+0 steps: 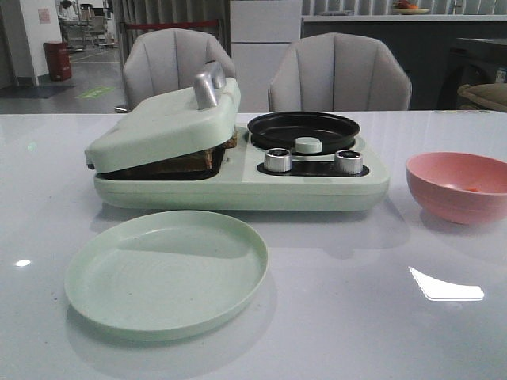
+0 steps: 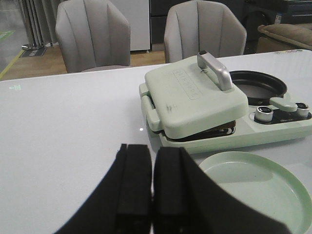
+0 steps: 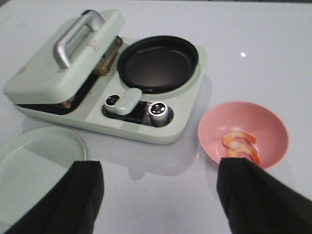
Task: Make breakfast with bread and shrimp
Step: 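Release the lid handle and raise the left gripper away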
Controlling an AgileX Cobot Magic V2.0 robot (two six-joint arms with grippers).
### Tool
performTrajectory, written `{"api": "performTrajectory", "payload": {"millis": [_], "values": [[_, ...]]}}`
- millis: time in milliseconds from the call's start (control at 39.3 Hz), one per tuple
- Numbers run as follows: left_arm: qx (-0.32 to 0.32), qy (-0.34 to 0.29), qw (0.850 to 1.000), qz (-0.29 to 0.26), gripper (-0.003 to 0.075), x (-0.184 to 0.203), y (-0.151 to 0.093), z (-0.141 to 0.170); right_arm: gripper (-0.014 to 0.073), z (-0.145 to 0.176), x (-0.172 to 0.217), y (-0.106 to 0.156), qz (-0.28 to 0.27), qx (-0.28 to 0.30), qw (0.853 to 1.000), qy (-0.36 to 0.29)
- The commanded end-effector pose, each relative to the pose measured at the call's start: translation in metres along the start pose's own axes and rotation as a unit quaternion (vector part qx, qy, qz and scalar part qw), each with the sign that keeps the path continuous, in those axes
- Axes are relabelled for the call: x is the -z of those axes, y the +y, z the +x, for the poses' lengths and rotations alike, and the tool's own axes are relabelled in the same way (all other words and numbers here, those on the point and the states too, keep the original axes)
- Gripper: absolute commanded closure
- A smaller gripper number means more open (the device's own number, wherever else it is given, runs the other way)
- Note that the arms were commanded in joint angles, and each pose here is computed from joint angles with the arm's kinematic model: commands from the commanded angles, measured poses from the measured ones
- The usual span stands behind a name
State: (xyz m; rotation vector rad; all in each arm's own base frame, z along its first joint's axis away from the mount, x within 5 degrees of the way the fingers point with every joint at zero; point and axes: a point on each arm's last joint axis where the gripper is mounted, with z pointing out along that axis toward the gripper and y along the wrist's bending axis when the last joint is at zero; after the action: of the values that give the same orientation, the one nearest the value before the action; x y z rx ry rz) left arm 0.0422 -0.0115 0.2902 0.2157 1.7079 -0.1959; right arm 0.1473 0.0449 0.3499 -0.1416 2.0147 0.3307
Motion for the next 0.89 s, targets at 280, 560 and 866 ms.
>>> {"api": "performTrajectory", "payload": {"millis": [280, 560, 866], "values": [[0.009, -0.050, 0.999, 0.005, 0.0606, 0.002, -0.001, -0.015, 0.0088, -0.042, -0.043, -0.045, 0.082, -0.084, 0.993, 0.030], [0.009, -0.050, 0.999, 0.005, 0.0606, 0.002, -0.001, -0.015, 0.0200, -0.042, -0.090, -0.103, 0.140, -0.134, 0.976, 0.097], [0.009, -0.050, 0.999, 0.005, 0.0606, 0.002, -0.001, -0.015, 0.0127, -0.045, -0.145, -0.138, 0.137, -0.126, 0.966, 0.177]]}}
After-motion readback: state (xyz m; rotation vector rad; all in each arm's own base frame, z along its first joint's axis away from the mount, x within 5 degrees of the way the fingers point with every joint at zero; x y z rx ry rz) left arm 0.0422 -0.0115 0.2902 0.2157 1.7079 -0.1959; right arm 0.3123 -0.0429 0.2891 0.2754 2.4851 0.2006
